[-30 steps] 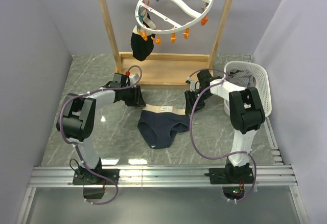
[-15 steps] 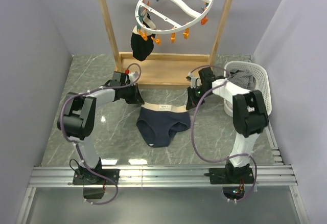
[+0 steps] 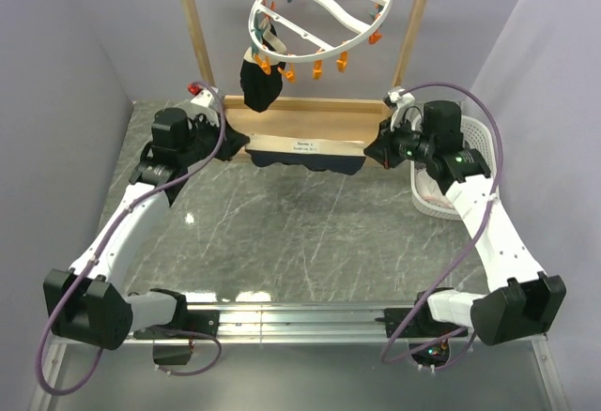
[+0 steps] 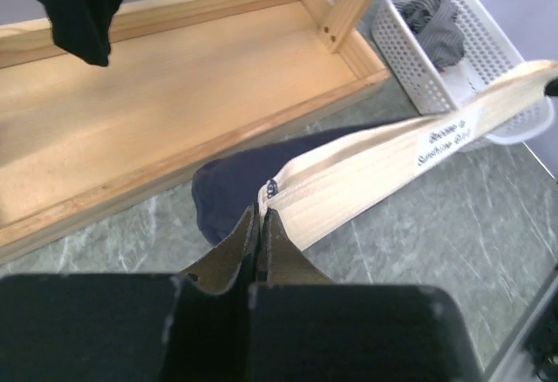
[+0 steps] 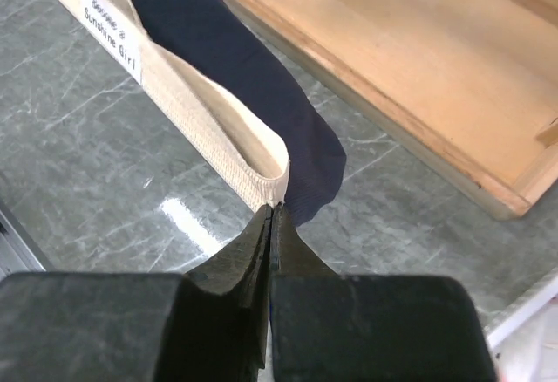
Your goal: Clip the underwear to the hanger
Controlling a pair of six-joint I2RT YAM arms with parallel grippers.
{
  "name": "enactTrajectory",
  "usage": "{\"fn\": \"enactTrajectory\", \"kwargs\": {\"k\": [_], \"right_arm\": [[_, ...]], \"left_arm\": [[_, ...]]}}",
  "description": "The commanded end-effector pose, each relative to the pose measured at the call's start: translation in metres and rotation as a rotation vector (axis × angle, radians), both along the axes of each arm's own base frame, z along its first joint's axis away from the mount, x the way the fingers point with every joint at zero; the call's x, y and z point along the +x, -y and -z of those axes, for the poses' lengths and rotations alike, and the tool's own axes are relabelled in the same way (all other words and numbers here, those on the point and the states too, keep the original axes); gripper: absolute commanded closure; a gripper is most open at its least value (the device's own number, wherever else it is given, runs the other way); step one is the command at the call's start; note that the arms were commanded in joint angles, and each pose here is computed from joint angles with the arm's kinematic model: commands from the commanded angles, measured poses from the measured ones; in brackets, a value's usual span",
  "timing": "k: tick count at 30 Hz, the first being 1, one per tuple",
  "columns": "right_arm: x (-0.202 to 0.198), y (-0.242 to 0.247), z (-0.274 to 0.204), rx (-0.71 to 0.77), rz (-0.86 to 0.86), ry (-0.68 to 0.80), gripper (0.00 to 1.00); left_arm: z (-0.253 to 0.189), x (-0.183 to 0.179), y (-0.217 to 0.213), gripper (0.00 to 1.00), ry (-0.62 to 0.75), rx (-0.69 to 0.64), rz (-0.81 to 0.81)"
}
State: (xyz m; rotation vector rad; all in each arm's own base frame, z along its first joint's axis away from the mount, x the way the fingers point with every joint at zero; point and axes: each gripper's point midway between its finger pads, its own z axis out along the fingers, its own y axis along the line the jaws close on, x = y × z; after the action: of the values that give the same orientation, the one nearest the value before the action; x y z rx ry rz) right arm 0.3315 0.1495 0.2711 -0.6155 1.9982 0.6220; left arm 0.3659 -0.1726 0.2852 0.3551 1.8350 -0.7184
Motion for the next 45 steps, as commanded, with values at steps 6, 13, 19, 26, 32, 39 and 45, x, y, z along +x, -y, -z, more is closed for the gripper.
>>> {"fn": "enactTrajectory", "kwargs": {"k": [6, 13, 19, 26, 32, 39, 45], "right_arm": [[-0.057, -0.002, -0.010, -0.073, -0.134, 0.088, 1.00], [-0.060, -0.007, 0.036, -0.117, -0.121, 0.001, 1.00], [-0.002, -0.013, 0.111, -0.172, 0.001, -0.187, 1.00], [0.045, -0.019, 0.174, -0.202, 0.083, -0.282, 1.00], [0.055, -0.017, 0.196, -0.232, 0.105, -0.315, 0.86], [0.048, -0.018, 0.169, -0.195, 0.111, -0.296, 0.43], [0.042, -0.006, 0.084, -0.033, 0.135, -0.119, 0.34]], "left_arm": [[-0.001, -0.057, -0.010, 1.00, 0.019, 0.066, 0.081], [0.037, -0.089, -0.012, 1.00, -0.082, 0.125, 0.079], [0.123, -0.043, -0.005, 1.00, -0.394, 0.185, -0.004], [0.162, 0.019, 0.002, 1.00, -0.399, 0.196, -0.081], [0.197, 0.031, 0.005, 0.98, -0.456, 0.199, -0.094], [0.156, 0.024, 0.000, 0.52, -0.411, 0.091, -0.049], [0.065, 0.003, -0.024, 0.29, -0.255, -0.014, -0.048]]}}
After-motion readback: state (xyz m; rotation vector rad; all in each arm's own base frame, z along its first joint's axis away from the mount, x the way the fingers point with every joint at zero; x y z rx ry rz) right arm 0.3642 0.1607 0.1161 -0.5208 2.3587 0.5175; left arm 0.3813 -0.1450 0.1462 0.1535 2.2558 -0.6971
